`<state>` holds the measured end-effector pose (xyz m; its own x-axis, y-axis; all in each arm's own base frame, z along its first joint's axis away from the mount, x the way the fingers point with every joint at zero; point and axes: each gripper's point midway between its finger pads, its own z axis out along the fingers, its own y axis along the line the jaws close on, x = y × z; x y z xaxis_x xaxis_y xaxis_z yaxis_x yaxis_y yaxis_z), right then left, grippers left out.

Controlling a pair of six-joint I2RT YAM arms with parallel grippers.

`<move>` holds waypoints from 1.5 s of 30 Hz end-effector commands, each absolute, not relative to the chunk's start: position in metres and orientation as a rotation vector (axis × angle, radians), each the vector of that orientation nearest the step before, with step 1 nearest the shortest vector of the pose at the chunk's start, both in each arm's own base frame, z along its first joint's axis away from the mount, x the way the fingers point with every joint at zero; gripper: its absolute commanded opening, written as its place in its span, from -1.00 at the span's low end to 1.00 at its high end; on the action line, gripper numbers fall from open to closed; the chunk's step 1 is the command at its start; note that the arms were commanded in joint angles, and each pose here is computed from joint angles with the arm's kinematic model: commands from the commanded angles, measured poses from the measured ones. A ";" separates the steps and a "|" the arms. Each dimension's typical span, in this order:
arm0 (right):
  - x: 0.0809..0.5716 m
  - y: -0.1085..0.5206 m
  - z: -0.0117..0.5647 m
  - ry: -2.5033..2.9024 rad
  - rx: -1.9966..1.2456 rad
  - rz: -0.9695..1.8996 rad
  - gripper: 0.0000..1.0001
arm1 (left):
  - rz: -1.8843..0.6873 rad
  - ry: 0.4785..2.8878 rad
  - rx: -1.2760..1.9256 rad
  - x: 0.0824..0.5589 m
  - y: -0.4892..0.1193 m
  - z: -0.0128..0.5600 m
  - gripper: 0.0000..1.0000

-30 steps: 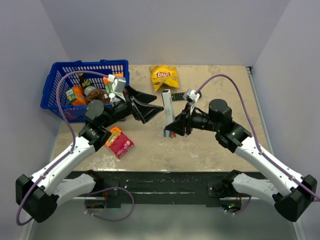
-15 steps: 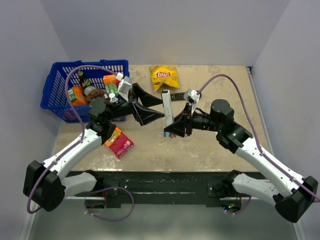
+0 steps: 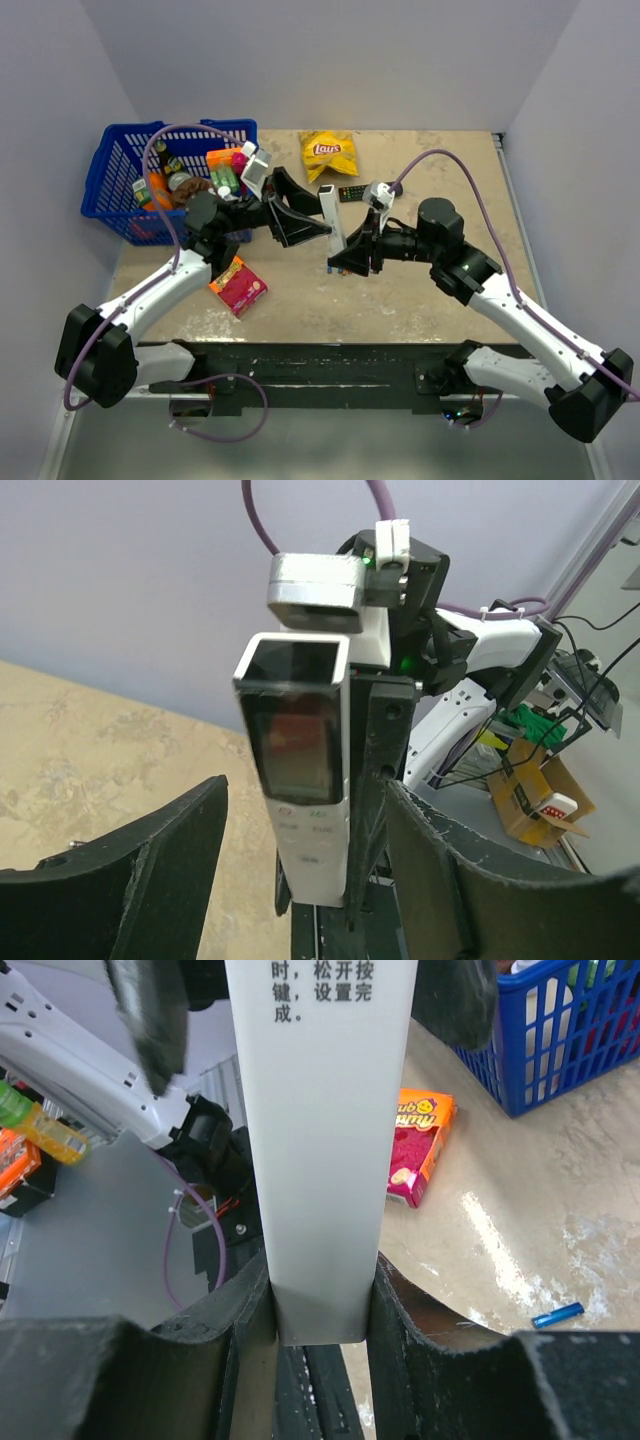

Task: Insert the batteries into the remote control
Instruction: Remove the battery cover from the remote control.

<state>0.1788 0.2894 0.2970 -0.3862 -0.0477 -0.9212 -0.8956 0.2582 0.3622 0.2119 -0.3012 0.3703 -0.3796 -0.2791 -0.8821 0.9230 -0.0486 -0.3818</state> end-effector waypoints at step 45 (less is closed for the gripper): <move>0.174 0.296 0.309 1.548 -0.952 1.265 -0.94 | -1.520 1.168 0.830 0.207 -0.286 0.391 -0.95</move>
<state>0.1778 0.2980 0.2886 -0.3660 -0.0787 -0.9273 -0.9163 0.2046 0.3443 0.2092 -0.2968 0.3740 -0.3796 -0.2734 -0.8838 0.9236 -0.0560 -0.3793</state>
